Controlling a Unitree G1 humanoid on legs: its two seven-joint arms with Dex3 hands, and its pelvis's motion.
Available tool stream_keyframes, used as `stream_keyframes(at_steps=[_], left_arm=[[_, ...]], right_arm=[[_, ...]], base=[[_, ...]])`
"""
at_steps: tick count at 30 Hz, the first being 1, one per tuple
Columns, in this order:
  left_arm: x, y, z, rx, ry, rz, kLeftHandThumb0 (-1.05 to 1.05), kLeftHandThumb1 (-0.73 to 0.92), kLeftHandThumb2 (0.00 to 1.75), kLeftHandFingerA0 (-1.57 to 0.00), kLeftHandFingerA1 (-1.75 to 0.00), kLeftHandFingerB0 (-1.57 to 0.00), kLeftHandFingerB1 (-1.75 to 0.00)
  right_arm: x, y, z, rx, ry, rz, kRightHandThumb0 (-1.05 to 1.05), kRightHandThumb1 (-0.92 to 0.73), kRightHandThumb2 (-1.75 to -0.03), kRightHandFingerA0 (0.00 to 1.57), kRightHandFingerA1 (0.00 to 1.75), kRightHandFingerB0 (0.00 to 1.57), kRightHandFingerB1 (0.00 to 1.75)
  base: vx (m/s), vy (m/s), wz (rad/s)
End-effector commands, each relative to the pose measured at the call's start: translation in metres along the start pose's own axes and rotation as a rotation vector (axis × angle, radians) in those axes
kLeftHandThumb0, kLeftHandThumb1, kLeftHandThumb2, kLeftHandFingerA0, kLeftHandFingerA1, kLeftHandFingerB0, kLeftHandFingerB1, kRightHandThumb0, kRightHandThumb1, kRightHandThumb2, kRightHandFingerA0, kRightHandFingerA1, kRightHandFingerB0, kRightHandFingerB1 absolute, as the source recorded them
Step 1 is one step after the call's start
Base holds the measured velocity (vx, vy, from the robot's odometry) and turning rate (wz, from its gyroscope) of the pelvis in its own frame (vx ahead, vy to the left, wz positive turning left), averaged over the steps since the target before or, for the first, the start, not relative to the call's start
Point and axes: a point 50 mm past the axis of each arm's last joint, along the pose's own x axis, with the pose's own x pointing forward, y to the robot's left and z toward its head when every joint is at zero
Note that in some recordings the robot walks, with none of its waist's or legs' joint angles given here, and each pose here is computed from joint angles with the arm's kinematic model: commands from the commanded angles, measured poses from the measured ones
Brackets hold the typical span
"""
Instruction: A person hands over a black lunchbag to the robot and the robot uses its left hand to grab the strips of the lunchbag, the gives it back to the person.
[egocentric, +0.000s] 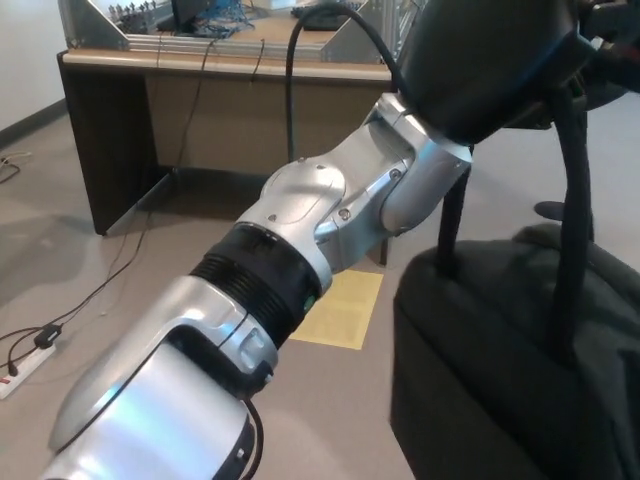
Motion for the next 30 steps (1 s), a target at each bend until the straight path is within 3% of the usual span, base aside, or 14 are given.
stream_keyframes(at_steps=[1,4,5,11,12,15,16,19,21,22,26,27,29,30], left_arm=[[0.004,0.004,-0.002,0.045,-0.005,0.030,-0.34,0.53,0.58,-0.86,-1.68,-0.90,-1.09],[0.000,0.004,-0.005,0.066,-0.002,0.031,-0.35,0.56,0.57,-0.86,-1.72,-0.87,-1.22],[-0.004,0.006,-0.008,0.070,0.004,0.028,-0.39,0.39,0.79,-1.13,-1.41,-0.93,-1.29],[-0.014,0.014,-0.017,0.065,0.029,0.012,-0.38,0.44,0.83,-1.14,-1.38,-0.86,-1.18],[-0.015,0.015,-0.018,0.063,0.034,0.017,-0.28,0.63,0.57,-0.78,-1.75,-0.63,-1.61],[-0.019,0.019,-0.021,0.062,0.043,0.027,-0.37,0.44,0.82,-1.11,-1.38,-0.89,-1.26],[-0.020,0.020,-0.022,0.070,0.045,0.027,-0.29,0.58,0.56,-0.78,-1.75,-0.60,-1.66],[-0.022,0.021,-0.023,0.071,0.055,0.025,-0.28,0.55,0.55,-0.78,-1.75,-0.64,-1.61],[-0.022,0.022,-0.023,0.068,0.055,0.023,-0.29,0.54,0.55,-0.78,-1.75,-0.66,-1.59],[-0.023,0.023,-0.023,0.070,0.058,0.026,-0.35,0.36,0.74,-1.14,-1.42,-0.87,-1.25],[-0.025,0.023,-0.024,0.071,0.063,0.031,-0.33,0.36,0.75,-1.15,-1.41,-0.90,-1.25],[-0.026,0.022,-0.024,0.079,0.064,0.034,-0.27,0.55,0.56,-0.81,-1.75,-0.66,-1.61],[-0.026,0.022,-0.024,0.082,0.064,0.036,-0.27,0.55,0.56,-0.81,-1.75,-0.66,-1.61],[-0.026,0.022,-0.025,0.083,0.059,0.039,-0.28,0.55,0.56,-0.82,-1.75,-0.67,-1.60]], right_arm=[[0.001,-0.005,-0.001,-0.008,0.015,-0.015,-0.44,-0.49,-0.88,0.33,0.54,0.49,0.59],[0.000,-0.003,-0.001,-0.016,0.014,-0.012,-0.45,-0.49,-0.88,0.32,0.53,0.49,0.59],[0.000,-0.003,-0.001,-0.016,0.016,-0.007,-0.44,-0.49,-0.88,0.32,0.53,0.49,0.59],[-0.001,0.000,-0.001,-0.005,0.006,0.003,-0.44,-0.49,-0.88,0.32,0.54,0.48,0.59],[-0.001,0.000,-0.001,-0.007,0.007,0.004,-0.42,-0.65,-0.59,0.43,0.42,0.54,0.45],[-0.001,0.001,-0.002,-0.016,0.007,0.013,-0.46,-0.50,-0.89,0.31,0.53,0.48,0.59],[-0.001,0.001,-0.002,-0.018,0.008,0.015,-0.46,-0.50,-0.89,0.31,0.53,0.48,0.59],[-0.001,0.000,-0.002,-0.012,0.006,0.012,-0.45,-0.50,-0.89,0.32,0.53,0.48,0.59],[-0.001,0.000,-0.001,-0.006,0.004,0.009,-0.42,-0.66,-0.59,0.42,0.43,0.54,0.45],[-0.002,0.000,-0.002,-0.006,0.003,0.007,-0.42,-0.66,-0.59,0.42,0.43,0.54,0.45],[-0.001,0.000,-0.001,-0.014,0.003,0.009,-0.42,-0.66,-0.59,0.41,0.42,0.53,0.45],[-0.001,-0.001,-0.001,-0.018,0.002,0.011,-0.46,-0.50,-0.89,0.32,0.53,0.47,0.59],[-0.001,-0.001,-0.001,-0.019,0.002,0.012,-0.46,-0.50,-0.89,0.32,0.53,0.47,0.59],[0.000,-0.001,0.000,-0.017,-0.003,0.007,-0.43,-0.66,-0.60,0.42,0.43,0.54,0.45]], base=[[0.00,0.000,0.00],[0.00,0.000,0.00],[0.00,0.000,0.00],[0.00,0.000,0.00],[0.00,0.000,0.00],[0.00,0.000,0.00],[0.00,0.000,0.00],[0.00,0.000,0.00],[0.00,0.000,0.00],[0.00,0.000,0.00],[0.00,0.000,0.00],[0.00,0.000,0.00],[0.00,0.000,0.00],[0.00,0.000,0.00]])
